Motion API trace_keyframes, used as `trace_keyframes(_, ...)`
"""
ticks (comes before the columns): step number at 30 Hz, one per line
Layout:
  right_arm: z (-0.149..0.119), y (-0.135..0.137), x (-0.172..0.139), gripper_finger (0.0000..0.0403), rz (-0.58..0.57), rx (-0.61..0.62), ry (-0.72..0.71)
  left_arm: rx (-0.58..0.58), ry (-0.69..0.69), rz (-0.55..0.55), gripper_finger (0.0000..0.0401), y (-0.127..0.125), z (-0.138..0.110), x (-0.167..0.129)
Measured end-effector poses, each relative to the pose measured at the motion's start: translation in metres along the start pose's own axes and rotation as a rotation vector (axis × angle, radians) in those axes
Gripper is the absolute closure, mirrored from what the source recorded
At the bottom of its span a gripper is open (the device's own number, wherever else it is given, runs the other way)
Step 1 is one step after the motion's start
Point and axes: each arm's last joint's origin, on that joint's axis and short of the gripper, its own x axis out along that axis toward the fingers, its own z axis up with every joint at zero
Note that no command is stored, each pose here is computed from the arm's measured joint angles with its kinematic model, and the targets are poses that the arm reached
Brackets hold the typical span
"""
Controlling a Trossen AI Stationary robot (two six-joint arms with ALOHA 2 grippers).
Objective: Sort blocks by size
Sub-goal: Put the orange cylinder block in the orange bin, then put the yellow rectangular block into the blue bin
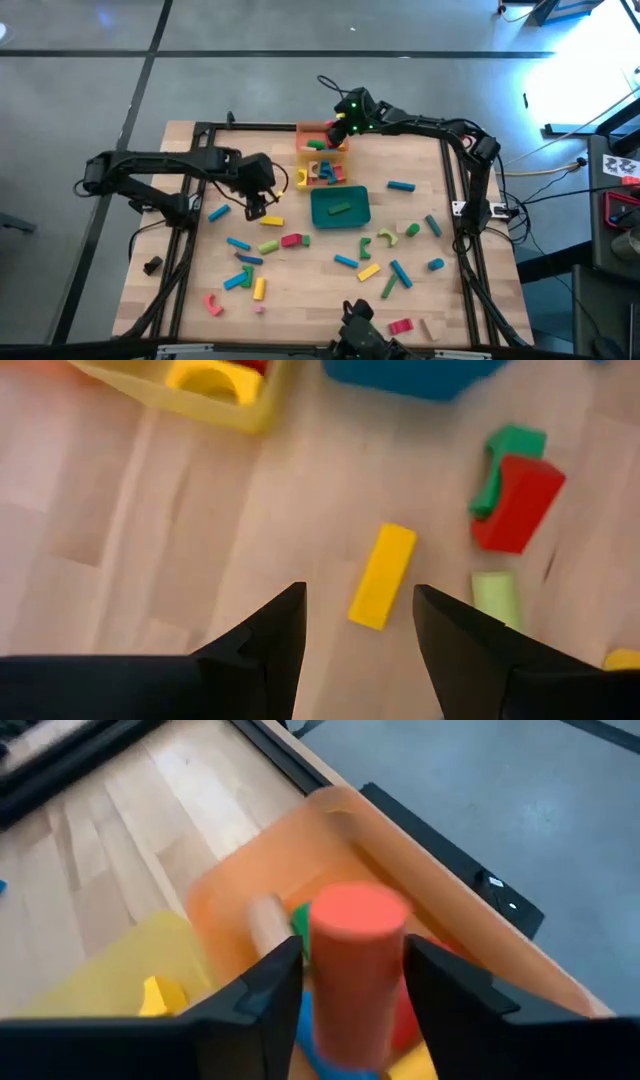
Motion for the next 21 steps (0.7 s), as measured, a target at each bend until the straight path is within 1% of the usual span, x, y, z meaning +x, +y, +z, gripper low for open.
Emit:
trace_keyframes(3, -0.001, -0.001, 0.000, 0.0210, -0.007, -0.035, 0.010, 0.046, 0.015, -0.013, 0.0233, -0.009, -0.007, 0.009)
trace_keyframes(6, -0.001, -0.001, 0.000, 0.0196, -0.007, -0.043, 0.010, 0.091, 0.024, -0.037, 0.0233, -0.017, -0.014, 0.020)
trace_keyframes(11, -0.001, -0.001, 0.000, 0.0187, -0.014, -0.044, 0.007, 0.129, -0.027, -0.066, 0.0233, -0.027, -0.022, 0.039)
trace_keyframes(13, 0.000, 0.000, -0.003, 0.0186, -0.015, -0.045, 0.007, 0.133, -0.068, -0.076, 0.0233, -0.029, -0.022, 0.045)
trace_keyframes(17, 0.014, 0.006, -0.023, 0.0189, -0.027, -0.062, 0.027, 0.153, -0.101, -0.081, 0.0233, -0.029, -0.030, 0.060)
trace_keyframes(21, 0.035, 0.016, -0.054, 0.0198, -0.030, -0.196, 0.104, 0.204, -0.121, -0.075, 0.0233, -0.027, -0.040, 0.075)
